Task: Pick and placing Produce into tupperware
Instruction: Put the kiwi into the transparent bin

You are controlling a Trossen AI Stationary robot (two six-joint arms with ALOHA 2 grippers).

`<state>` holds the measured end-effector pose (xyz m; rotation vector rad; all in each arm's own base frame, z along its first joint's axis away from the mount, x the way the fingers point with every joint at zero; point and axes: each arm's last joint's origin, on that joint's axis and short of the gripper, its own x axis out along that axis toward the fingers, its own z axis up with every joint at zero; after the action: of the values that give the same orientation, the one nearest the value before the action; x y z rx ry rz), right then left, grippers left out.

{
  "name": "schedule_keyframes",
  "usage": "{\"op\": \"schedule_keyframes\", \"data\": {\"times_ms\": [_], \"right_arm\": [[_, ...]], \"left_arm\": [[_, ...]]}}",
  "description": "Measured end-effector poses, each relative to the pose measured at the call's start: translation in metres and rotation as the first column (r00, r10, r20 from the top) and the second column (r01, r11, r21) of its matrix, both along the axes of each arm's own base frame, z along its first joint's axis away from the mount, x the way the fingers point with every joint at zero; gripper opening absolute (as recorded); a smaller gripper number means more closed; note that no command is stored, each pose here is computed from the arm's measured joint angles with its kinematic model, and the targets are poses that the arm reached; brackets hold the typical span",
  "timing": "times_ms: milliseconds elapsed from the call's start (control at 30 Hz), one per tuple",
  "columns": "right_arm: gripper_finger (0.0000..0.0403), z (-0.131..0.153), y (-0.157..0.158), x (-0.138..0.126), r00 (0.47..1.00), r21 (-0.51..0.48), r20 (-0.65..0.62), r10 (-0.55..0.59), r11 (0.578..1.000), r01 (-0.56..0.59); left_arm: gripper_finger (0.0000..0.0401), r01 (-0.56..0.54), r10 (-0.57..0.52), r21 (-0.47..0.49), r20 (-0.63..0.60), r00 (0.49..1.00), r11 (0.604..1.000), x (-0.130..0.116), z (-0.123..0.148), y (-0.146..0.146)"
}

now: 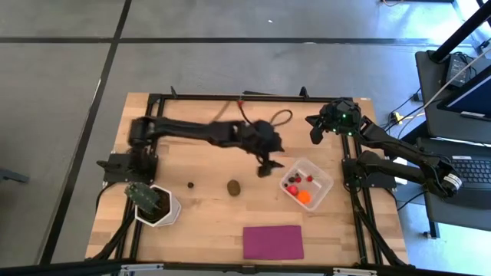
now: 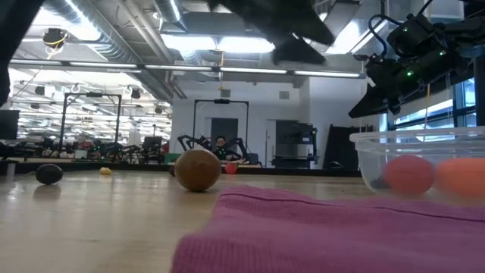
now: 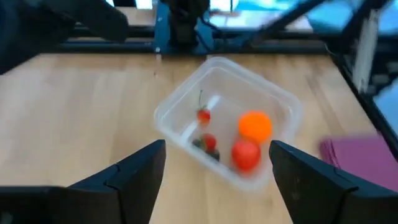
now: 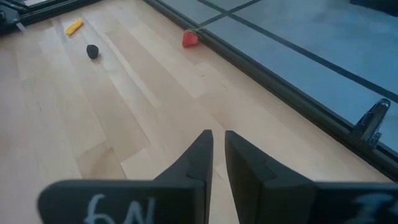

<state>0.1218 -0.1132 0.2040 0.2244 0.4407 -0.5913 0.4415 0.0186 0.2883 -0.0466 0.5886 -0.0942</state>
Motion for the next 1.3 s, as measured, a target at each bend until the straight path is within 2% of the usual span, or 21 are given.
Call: {"op": "schedule_keyframes", "data": {"times_ms": [100, 167, 267, 333, 433, 533, 600, 700, 800, 1000, 1067, 1133, 1300], "right_arm": [[0.0046, 0.0, 0.0, 0.0, 1.0, -0.001, -0.001, 0.002, 1.0, -0.002], [0.0046, 0.0, 0.0, 0.0, 1.0, -0.001, -0.001, 0.002, 1.0, -0.002], [0.0046, 0.0, 0.0, 0.0, 1.0, -0.002, -0.001, 0.003, 1.0, -0.003], [0.0046, 0.0, 0.0, 0.0, 1.0, -0.002, -0.001, 0.004, 1.0, -0.004], [0.0046, 0.0, 0.0, 0.0, 1.0, -0.001, 0.0, 0.003, 1.0, -0.003], [0.0046, 0.0, 0.0, 0.0, 1.0, -0.001, 0.0, 0.003, 1.0, -0.003], [0.0046, 0.0, 0.0, 0.0, 1.0, -0.001, 0.0, 0.003, 1.0, -0.003], [0.0046, 0.0, 0.0, 0.0, 1.0, 0.0, 0.001, 0.005, 1.0, -0.005], [0.0046, 0.0, 0.001, 0.001, 1.0, 0.001, 0.001, 0.005, 1.0, -0.005], [0.0046, -0.001, 0.001, 0.0, 1.0, 0.008, -0.003, 0.004, 1.0, -0.004], [0.0046, -0.001, 0.001, 0.0, 1.0, 0.013, -0.007, 0.004, 1.0, -0.004], [0.0046, -0.001, 0.001, 0.0, 1.0, 0.013, -0.008, 0.004, 1.0, -0.004], [0.0046, -0.001, 0.001, 0.0, 1.0, 0.013, -0.008, 0.004, 1.0, -0.004]], "left_arm": [[0.0279, 0.082, -0.08, 0.106, -0.03, 0.996, 0.991, -0.032, 0.035, -0.003], [0.0282, 0.187, -0.175, 0.211, -0.075, 0.982, 0.959, -0.054, 0.052, -0.009], [0.0282, 0.397, -0.334, 0.352, -0.228, 0.915, 0.848, -0.083, 0.06, -0.021], [0.028, 0.494, -0.387, 0.397, -0.322, 0.864, 0.773, -0.097, 0.061, -0.028], [0.0279, 0.574, -0.389, 0.413, -0.451, 0.803, 0.707, -0.111, 0.058, -0.038], [0.0282, 0.614, -0.364, 0.452, -0.525, 0.769, 0.647, -0.113, 0.053, -0.046], [0.0284, 0.623, -0.346, 0.483, -0.545, 0.764, 0.615, -0.107, 0.048, -0.05], [0.0283, 0.647, -0.34, 0.47, -0.582, 0.739, 0.601, -0.097, 0.033, -0.054], [0.028, 0.705, -0.398, 0.392, -0.619, 0.678, 0.591, -0.086, 0.013, -0.056], [0.0284, 0.802, -0.453, 0.302, -0.698, 0.554, 0.516, -0.066, -0.028, -0.064], [0.0284, 0.821, -0.468, 0.268, -0.714, 0.52, 0.504, -0.061, -0.041, -0.065], [0.0283, 0.838, -0.491, 0.227, -0.722, 0.487, 0.496, -0.057, -0.052, -0.066], [0.028, 0.856, -0.526, 0.166, -0.726, 0.442, 0.489, -0.052, -0.069, -0.069]]}}
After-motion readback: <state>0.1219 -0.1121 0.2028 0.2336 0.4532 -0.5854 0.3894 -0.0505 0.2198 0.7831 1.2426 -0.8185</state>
